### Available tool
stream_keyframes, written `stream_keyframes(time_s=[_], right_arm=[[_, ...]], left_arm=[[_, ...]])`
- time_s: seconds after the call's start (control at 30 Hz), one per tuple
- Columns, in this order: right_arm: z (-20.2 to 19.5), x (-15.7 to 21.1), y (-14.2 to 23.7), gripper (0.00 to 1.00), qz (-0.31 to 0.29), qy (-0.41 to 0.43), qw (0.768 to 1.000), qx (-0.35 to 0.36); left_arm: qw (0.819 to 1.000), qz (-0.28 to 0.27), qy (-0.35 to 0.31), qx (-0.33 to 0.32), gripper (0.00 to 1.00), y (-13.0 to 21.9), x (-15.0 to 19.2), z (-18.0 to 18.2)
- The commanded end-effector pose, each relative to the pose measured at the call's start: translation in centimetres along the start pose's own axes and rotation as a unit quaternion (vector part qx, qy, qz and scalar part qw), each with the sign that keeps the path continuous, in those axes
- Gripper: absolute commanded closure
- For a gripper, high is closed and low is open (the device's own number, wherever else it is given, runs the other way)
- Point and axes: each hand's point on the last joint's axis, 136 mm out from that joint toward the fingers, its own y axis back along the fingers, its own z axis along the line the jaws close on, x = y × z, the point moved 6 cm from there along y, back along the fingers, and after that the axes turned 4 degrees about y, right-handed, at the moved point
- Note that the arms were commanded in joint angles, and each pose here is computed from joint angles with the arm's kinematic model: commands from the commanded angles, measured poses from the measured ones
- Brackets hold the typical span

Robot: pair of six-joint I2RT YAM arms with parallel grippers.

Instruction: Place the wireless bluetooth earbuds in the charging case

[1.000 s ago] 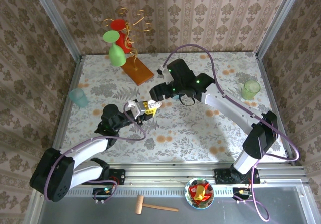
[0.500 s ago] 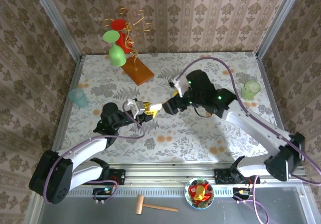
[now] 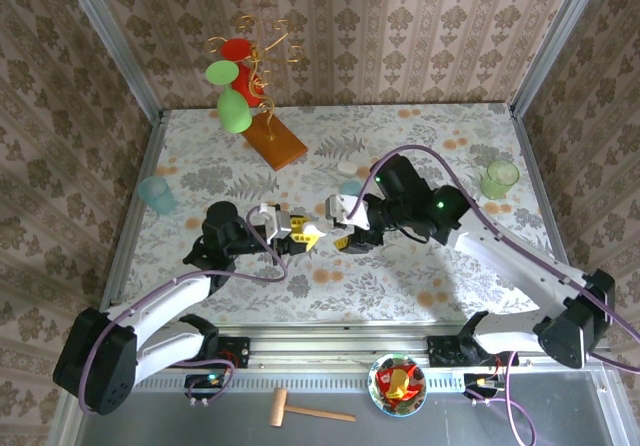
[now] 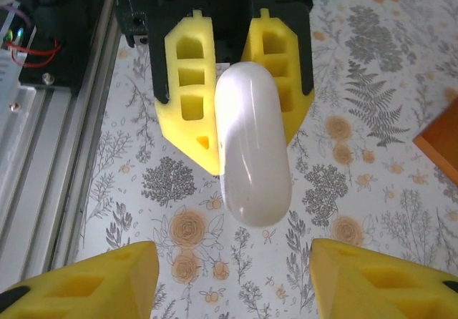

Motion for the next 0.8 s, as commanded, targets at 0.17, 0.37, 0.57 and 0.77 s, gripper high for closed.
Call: stream_keyframes(time_s=[0.17, 0.37, 0.57, 0.77], right_arm=[[0.2, -1.5, -1.0, 0.62, -0.006, 0.034, 0.998, -0.049], [-0.1, -1.6, -2.3, 0.62, -0.010, 0.014, 0.998, -0.062], [-0.3, -1.4, -2.6, 0.75, -0.003, -0.003, 0.998, -0.060], [-0.8, -0.7, -2.4, 0.85, 0.007, -0.022, 0.999, -0.032]], left_arm=[[0.999, -0.011, -0.032, 0.026, 0.96, -0.2, -1.3, -0.5], [0.999, -0.009, -0.029, 0.022, 0.96, -0.3, -1.1, -0.4], [0.999, -0.011, -0.028, 0.017, 0.95, -0.5, -1.1, -0.2], [1.000, -0.007, -0.028, -0.002, 0.76, -0.4, -0.8, 0.0]])
